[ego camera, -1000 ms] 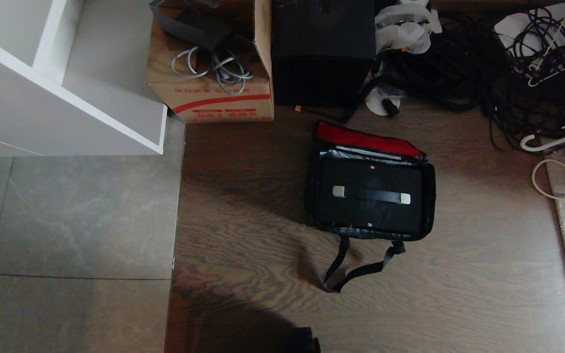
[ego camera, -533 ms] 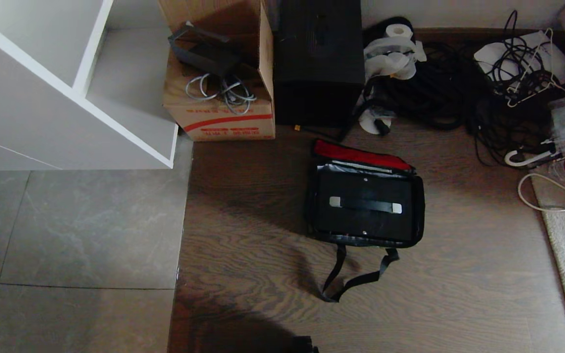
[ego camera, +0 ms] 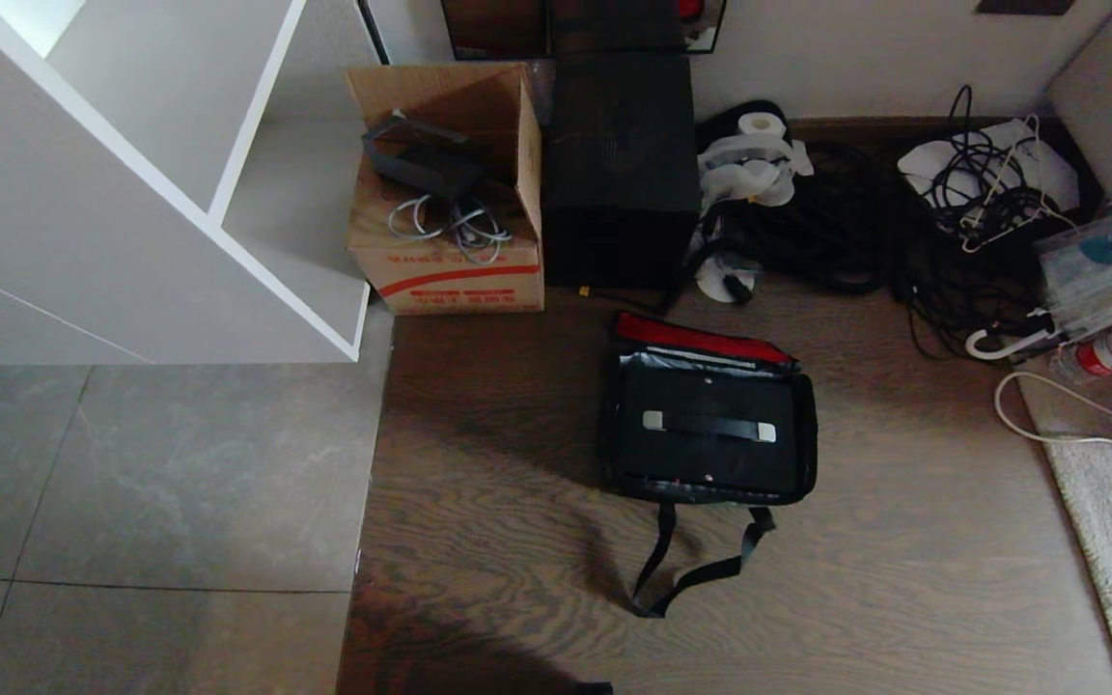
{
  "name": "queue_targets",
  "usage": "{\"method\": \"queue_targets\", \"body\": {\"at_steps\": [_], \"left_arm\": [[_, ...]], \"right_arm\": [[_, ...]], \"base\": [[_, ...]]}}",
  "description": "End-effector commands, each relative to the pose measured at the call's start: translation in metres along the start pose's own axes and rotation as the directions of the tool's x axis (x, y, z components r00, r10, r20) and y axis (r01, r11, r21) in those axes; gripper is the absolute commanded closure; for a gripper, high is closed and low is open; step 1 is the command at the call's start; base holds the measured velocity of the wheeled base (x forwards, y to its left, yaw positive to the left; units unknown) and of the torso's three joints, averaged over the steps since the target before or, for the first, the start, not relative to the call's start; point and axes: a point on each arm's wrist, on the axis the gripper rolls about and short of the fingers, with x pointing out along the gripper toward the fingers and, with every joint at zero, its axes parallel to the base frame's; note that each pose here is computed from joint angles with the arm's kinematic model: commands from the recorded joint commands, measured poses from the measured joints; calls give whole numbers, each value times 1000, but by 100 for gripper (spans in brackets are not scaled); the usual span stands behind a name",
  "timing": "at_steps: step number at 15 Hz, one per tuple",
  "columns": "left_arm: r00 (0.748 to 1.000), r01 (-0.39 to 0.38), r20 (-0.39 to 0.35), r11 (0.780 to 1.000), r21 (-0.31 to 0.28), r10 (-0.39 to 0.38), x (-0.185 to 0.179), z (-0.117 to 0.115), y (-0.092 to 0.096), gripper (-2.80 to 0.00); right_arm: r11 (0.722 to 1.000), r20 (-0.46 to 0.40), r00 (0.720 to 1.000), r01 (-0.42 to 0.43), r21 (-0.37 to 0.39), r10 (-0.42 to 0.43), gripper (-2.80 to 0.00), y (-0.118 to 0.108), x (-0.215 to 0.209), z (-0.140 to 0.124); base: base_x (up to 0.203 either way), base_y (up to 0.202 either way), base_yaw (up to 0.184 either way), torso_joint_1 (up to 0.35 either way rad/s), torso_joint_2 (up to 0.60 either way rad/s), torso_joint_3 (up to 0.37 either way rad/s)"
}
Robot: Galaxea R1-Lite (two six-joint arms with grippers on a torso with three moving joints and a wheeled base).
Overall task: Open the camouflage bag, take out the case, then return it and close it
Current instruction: Grip the handle
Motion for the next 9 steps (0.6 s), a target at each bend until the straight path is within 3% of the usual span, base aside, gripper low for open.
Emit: {"method": "queue_targets", "body": {"at_steps": [1,9], "left_arm": [[1000,-2,-10,1000,2,2,1,-3,0,0],[1000,-2,-11,1000,4,2,1,-3,0,0]], "right_arm": [[1000,-2,1000,0,0,0,0,0,0,0],[1000,-2,1000,0,0,0,0,0,0,0]], "base": [[0,0,0,2,5,85],[0,0,0,0,0,10]]}}
